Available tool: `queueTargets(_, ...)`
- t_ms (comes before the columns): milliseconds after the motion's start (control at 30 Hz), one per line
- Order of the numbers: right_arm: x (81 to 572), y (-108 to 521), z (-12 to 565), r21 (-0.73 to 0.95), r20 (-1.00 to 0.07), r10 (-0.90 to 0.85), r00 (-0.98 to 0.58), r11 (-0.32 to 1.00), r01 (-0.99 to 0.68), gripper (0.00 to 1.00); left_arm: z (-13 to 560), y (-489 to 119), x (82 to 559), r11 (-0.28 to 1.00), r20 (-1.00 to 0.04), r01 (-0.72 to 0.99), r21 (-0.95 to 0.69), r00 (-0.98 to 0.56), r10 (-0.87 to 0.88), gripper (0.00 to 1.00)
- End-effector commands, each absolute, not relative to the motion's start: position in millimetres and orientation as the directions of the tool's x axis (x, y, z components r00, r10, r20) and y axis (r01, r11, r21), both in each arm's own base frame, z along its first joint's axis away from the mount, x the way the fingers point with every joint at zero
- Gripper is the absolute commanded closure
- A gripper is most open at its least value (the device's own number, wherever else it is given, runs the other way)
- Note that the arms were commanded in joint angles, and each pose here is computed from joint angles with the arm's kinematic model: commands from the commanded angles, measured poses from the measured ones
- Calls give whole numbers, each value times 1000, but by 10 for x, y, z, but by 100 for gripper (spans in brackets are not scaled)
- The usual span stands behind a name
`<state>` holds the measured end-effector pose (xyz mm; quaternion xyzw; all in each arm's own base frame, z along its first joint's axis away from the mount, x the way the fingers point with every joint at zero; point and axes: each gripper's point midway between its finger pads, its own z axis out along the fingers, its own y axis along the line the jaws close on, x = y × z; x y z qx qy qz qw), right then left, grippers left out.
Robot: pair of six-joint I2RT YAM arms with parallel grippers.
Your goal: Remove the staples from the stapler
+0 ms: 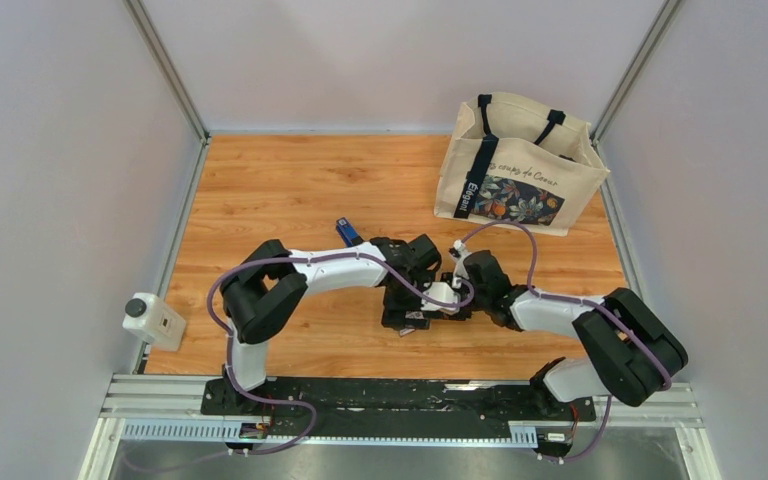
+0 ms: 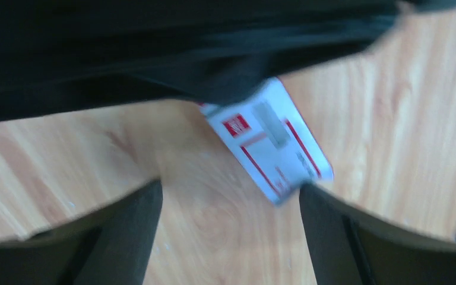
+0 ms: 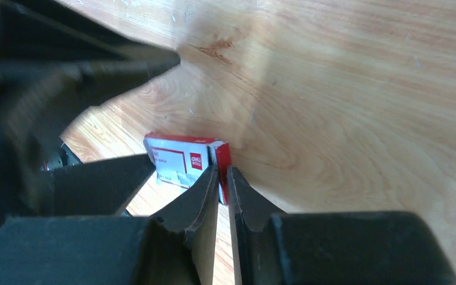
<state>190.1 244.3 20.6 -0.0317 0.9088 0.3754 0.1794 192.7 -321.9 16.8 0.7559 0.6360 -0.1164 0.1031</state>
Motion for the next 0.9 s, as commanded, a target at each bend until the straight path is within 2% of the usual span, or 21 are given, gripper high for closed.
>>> queueTargets(0,1579,2547,238,693,-307,-19,-951,681,-238,81,278,-3343,2651,98,-482,984,147,-15,876,8)
queueTargets(333,1657,2551,384,682,-345,-13,-938,683,-260,76,305,-3165,2447,58,-470,994,91,-9,883,8)
queueTargets(500,1756,2519,595,663,-396,2,-918,692,-284,61,519,-3103,2405,61,-482,994,94,-8,876,8)
queueTargets(800,1785,2338,638,624,-414,26,-910,736,-263,43,791,-2925,2292,98,-519,994,47,-59,853,8)
queueTargets(867,1788,2289,619,620,-406,35,-913,745,-247,43,795,-2897,2276,104,-517,994,45,-66,853,8)
